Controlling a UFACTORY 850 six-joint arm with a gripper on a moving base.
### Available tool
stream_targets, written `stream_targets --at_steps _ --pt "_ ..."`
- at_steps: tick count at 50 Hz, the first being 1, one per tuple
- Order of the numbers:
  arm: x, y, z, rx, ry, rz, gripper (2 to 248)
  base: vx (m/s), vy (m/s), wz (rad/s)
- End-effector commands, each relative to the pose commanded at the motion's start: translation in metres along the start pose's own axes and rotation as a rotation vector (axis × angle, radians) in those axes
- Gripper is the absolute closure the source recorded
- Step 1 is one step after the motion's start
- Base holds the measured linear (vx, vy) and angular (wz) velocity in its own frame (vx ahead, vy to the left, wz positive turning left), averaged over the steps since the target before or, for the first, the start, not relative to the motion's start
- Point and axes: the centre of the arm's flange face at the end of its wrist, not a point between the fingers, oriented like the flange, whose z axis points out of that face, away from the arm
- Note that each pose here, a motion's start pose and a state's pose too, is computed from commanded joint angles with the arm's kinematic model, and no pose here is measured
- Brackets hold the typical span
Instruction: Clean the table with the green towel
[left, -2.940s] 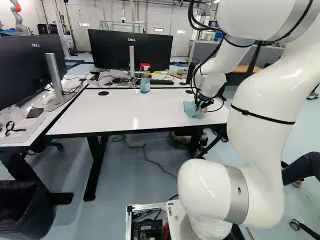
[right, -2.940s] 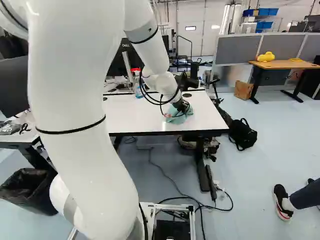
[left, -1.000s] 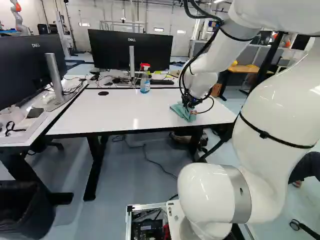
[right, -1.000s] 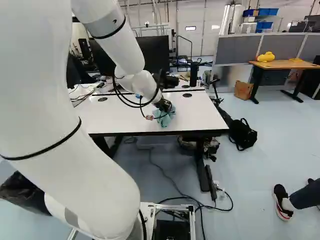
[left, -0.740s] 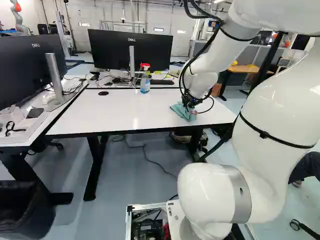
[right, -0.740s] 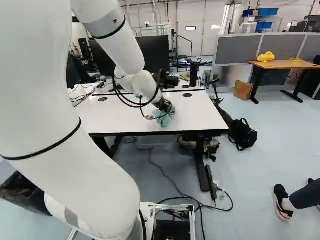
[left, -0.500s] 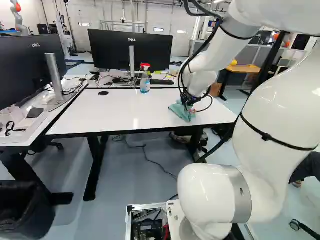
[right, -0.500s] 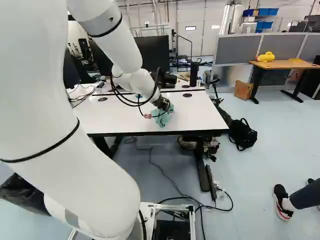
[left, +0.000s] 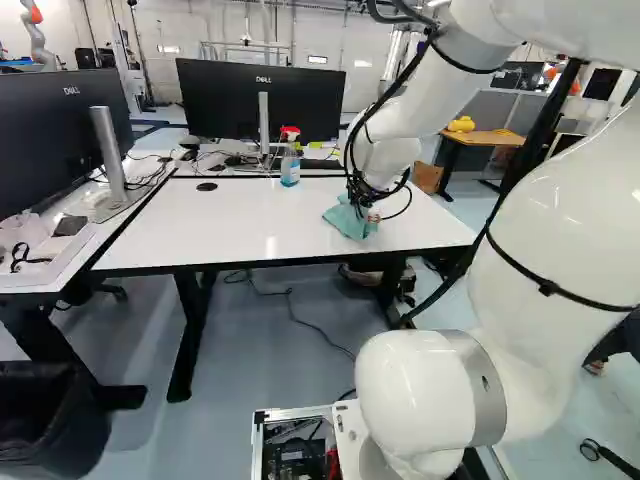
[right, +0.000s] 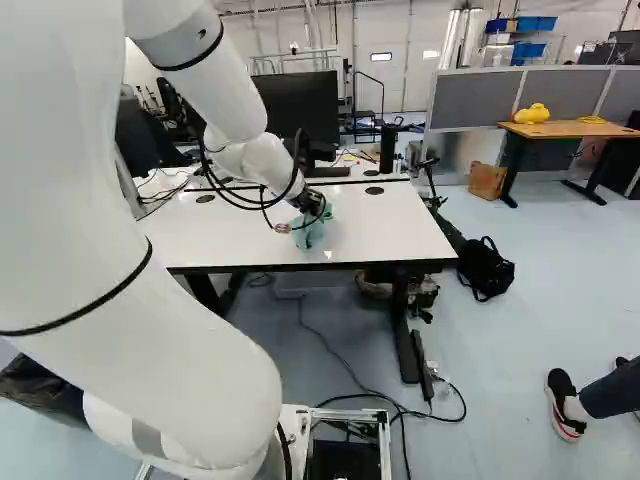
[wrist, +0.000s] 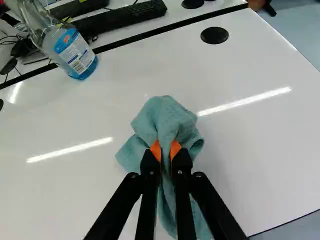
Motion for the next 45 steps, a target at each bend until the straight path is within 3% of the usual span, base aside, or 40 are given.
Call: stream_targets --at_steps 45 --pt "-0.019 -0.068 -0.007 0.112 -0.019 -0.118 210 0.000 0.000 0.000"
